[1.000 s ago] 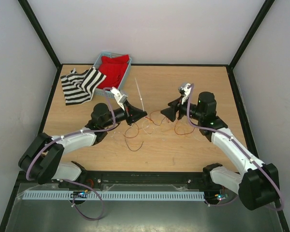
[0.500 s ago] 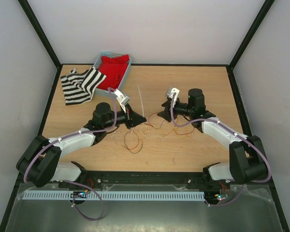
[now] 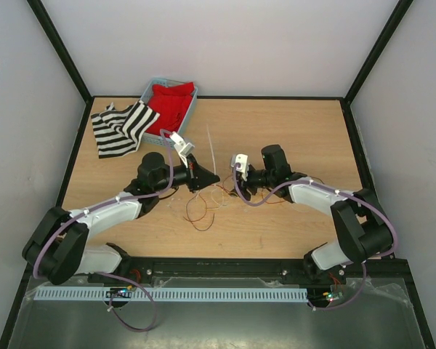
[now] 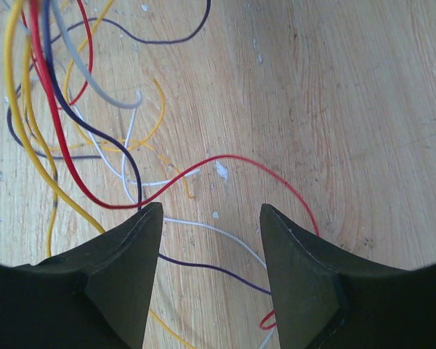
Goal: Zip-tie the wires
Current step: Adjust the cable at the center of the board.
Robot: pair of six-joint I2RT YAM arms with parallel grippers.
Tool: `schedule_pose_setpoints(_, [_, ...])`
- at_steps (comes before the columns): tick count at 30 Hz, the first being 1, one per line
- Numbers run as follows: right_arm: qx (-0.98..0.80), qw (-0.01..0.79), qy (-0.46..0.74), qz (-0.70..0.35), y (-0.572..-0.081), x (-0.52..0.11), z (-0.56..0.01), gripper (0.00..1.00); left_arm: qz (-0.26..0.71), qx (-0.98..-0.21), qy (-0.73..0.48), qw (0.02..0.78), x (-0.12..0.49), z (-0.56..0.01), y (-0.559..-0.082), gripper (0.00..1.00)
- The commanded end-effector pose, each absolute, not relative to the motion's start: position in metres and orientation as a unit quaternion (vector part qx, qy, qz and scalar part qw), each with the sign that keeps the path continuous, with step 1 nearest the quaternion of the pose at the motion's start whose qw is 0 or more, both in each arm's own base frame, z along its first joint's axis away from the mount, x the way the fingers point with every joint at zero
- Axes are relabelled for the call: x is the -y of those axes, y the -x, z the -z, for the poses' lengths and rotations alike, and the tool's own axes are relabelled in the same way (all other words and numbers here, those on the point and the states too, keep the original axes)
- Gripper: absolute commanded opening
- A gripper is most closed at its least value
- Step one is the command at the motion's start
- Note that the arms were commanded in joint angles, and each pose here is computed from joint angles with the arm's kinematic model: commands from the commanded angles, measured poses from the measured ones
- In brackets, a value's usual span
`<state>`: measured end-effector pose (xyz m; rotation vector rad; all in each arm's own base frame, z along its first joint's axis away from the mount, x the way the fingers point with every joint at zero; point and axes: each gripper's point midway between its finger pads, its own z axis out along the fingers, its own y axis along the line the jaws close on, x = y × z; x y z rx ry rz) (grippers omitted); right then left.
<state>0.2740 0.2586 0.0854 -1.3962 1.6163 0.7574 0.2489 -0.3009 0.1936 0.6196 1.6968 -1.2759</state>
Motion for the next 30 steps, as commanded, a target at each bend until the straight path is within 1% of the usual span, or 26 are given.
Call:
schedule_pose_setpoints(1, [-0.651, 0.409, 0.574, -0.282, -0.272, -0.254, -0.084, 0.66, 0.521, -0.667, -0.255, 0.468, 0.299, -0.217, -0.251, 0.00])
schedule_pose_setpoints(6, [-0.670, 0.397, 0.576, -0.249, -0.279, -0.244, -0.076, 0.65, 0.514, -0.670, -0.250, 0.474, 0.292, -0.219, -0.253, 0.00])
schedule_pose_setpoints(10, [-0.657, 0.391, 0.585, -0.270, -0.271, -0.250, -0.079, 0.65, 0.511, -0.672, -0.249, 0.474, 0.291, -0.218, -0.254, 0.00])
schedule_pose_setpoints(13, [-0.655, 0.388, 0.593, -0.262, -0.270, -0.248, -0.077, 0.64, 0.511, -0.673, -0.250, 0.473, 0.291, -0.217, -0.254, 0.00])
schedule_pose_setpoints(15, [-0.660, 0.396, 0.588, -0.249, -0.276, -0.247, -0.080, 0.63, 0.510, -0.673, -0.250, 0.473, 0.290, -0.216, -0.255, 0.00])
schedule_pose_setpoints(18, [-0.677, 0.420, 0.571, -0.201, -0.293, -0.237, -0.088, 0.62, 0.508, -0.676, -0.249, 0.473, 0.290, -0.214, -0.256, 0.00])
schedule_pose_setpoints(23, [-0.658, 0.453, 0.569, -0.197, -0.293, -0.238, -0.111, 0.63, 0.504, -0.681, -0.248, 0.469, 0.290, -0.208, -0.257, 0.00])
schedule_pose_setpoints(26, [-0.658, 0.435, 0.579, -0.208, -0.287, -0.239, -0.108, 0.63, 0.501, -0.684, -0.247, 0.469, 0.289, -0.205, -0.259, 0.00])
schedule_pose_setpoints(30, [-0.652, 0.394, 0.595, -0.258, -0.271, -0.248, -0.094, 0.62, 0.499, -0.686, -0.245, 0.470, 0.288, -0.204, -0.260, 0.00])
